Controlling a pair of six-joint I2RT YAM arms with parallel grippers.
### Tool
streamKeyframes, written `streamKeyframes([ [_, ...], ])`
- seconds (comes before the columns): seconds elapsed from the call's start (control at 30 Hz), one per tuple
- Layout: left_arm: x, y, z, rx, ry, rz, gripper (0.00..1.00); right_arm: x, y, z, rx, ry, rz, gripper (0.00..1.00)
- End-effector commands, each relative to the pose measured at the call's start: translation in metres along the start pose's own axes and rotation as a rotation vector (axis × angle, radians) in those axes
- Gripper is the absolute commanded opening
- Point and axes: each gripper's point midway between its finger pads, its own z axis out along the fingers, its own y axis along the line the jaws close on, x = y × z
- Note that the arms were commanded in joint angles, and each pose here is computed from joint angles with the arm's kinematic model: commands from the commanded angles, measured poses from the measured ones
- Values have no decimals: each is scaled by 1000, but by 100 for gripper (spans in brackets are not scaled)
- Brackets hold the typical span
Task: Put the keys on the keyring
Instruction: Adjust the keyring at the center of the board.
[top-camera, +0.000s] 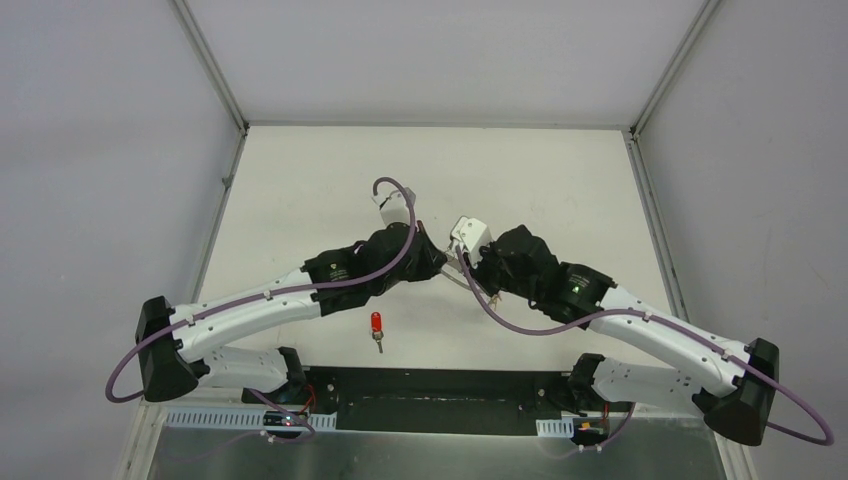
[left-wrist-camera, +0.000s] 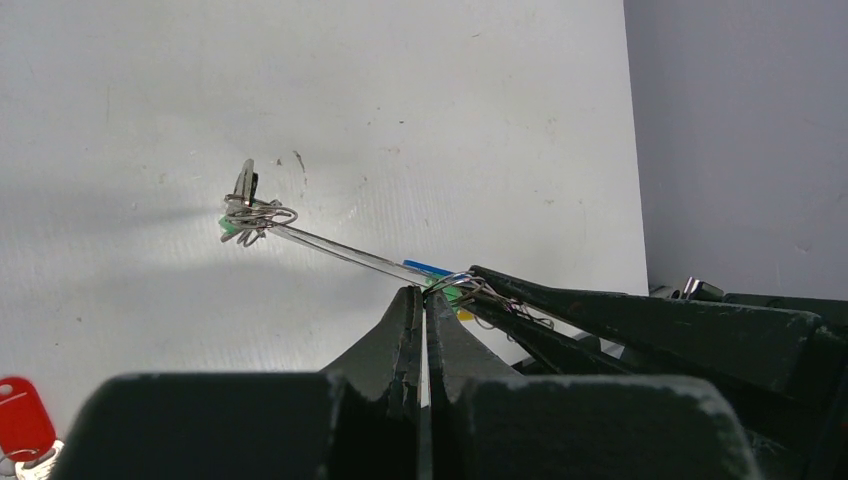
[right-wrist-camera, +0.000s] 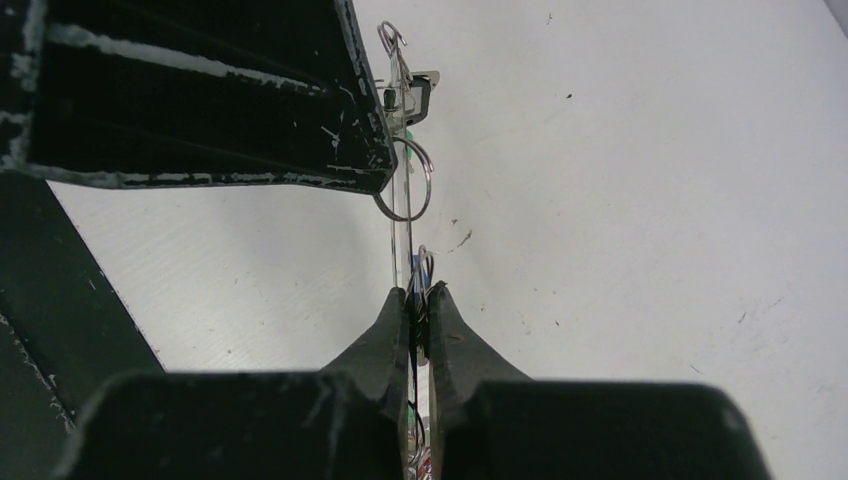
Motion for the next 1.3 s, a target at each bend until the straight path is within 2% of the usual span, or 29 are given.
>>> streamKeyframes([
  [0.0,-22,-5,2,-26,-77,-40,0,-23,0,-9,-2,-95,-38,0],
  [0.63,-27,-25,4,137,-148,-130,0,-27,7,1,-17,-68,46,0],
  [0.93,-32,-29,2,162,-172,-145,0,-27,6,0,-7,-62,52,0],
  [1.07,-29,-26,2,124,-140,-82,0,-28,5,-1,0,-63,54,0],
  [1.27,-21,-26,4,34,-16,131,0,-34,1,-5,13,-67,39,0],
])
